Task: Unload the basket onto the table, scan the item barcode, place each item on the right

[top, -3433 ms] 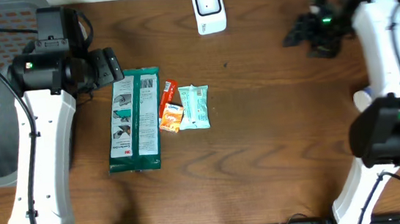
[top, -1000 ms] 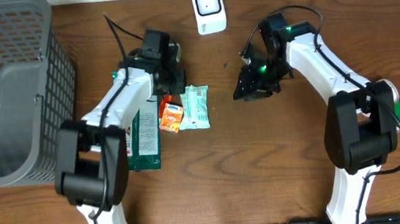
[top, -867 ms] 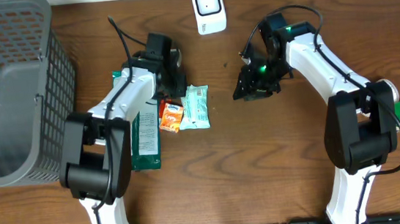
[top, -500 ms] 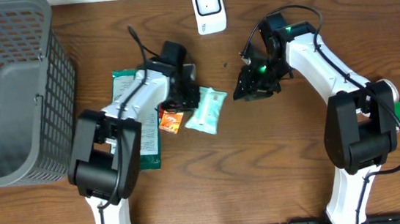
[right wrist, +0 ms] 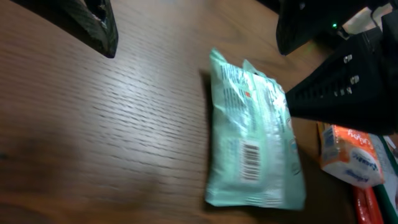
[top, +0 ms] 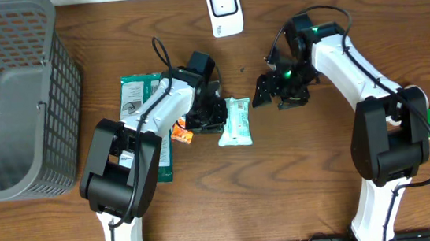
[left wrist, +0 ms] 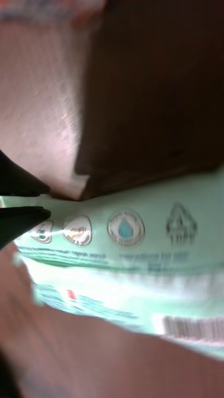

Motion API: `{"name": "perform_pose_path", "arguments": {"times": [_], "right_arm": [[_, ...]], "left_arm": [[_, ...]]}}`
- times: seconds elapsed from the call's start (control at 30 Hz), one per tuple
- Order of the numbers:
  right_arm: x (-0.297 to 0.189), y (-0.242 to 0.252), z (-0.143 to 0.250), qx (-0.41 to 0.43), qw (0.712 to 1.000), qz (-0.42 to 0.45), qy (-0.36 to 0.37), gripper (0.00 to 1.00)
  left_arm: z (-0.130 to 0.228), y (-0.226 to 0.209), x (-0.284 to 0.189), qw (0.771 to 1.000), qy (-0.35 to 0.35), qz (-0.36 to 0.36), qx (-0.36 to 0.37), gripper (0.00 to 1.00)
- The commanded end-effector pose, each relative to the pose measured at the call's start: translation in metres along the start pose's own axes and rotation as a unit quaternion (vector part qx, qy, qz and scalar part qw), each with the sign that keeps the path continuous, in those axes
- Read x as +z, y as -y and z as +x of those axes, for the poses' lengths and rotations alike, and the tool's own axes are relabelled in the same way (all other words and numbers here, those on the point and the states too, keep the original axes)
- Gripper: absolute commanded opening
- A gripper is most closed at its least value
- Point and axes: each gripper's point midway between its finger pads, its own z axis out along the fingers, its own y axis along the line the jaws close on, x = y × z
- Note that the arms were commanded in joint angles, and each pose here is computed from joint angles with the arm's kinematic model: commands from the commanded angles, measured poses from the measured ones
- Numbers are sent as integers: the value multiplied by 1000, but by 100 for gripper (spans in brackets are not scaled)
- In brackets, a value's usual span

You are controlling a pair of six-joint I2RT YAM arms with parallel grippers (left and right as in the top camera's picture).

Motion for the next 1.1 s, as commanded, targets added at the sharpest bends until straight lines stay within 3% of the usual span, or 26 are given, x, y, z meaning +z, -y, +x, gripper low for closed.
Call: {"name": "perform_pose_path", "arguments": {"times": [0.0, 0.1, 0.2, 0.33, 0.47, 0.8, 1.07], "right_arm": [[-5, 13, 3, 17, 1000, 0, -6, 78], [-8, 18, 7, 17, 1000, 1, -13, 79], [-10, 21, 8, 25, 1000, 0, -16, 79], [-10, 22, 8, 26, 1000, 0, -15, 80], [-10, 22, 7, 26, 1000, 0, -14, 80], [-10, 22, 15, 35, 999, 2, -30, 80], [-9, 24, 26, 45, 998, 4, -50, 83]], "left_arm": [[-8, 10, -14, 999, 13, 22, 45, 8], [-40, -6, -40, 991, 90, -53, 79, 7], [-74, -19, -61, 969, 171, -127, 123, 8], [-93, -12, -58, 958, 205, -120, 163, 8], [-90, -3, -35, 963, 190, -78, 174, 8], [-78, -20, 10, 977, 135, -81, 145, 8], [-25, -34, 17, 994, 27, -84, 63, 8]]}}
